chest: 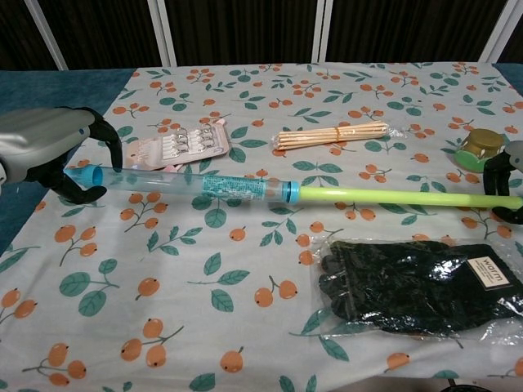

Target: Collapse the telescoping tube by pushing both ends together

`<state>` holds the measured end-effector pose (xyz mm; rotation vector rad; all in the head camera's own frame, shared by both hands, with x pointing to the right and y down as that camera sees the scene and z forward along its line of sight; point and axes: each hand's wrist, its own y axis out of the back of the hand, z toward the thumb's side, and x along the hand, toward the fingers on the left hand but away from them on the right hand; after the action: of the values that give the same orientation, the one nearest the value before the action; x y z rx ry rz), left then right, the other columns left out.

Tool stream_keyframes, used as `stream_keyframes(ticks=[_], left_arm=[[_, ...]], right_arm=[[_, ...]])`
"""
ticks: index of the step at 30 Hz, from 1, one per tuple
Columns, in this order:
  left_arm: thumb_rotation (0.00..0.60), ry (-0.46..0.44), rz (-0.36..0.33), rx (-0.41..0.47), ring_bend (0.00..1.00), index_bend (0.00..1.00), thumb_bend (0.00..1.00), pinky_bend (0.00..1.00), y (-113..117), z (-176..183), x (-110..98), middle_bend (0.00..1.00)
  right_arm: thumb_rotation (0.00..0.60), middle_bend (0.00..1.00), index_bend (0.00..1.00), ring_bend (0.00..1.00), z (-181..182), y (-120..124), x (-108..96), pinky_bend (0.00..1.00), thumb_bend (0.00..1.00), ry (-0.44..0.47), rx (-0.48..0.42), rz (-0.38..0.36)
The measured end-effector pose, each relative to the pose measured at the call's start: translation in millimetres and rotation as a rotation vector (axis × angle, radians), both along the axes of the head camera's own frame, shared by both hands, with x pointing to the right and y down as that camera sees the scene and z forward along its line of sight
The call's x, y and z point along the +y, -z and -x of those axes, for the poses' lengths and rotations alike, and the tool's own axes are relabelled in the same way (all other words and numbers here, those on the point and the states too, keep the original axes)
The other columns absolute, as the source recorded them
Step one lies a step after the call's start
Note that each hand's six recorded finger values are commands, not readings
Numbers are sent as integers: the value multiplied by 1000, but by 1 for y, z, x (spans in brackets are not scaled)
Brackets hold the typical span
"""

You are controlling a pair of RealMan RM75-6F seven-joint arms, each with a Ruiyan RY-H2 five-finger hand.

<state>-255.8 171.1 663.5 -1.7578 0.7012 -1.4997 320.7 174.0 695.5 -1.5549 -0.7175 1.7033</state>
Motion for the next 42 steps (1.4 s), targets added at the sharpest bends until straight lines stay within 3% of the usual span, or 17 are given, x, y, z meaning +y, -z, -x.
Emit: stream_keyframes(ticks=[42], left_arm=[[600,15,26,83,2,540,444,17,3,-38,-3,214]], right_arm=[[600,592,731,215,89,17,0,165,480,88,-122,-13]])
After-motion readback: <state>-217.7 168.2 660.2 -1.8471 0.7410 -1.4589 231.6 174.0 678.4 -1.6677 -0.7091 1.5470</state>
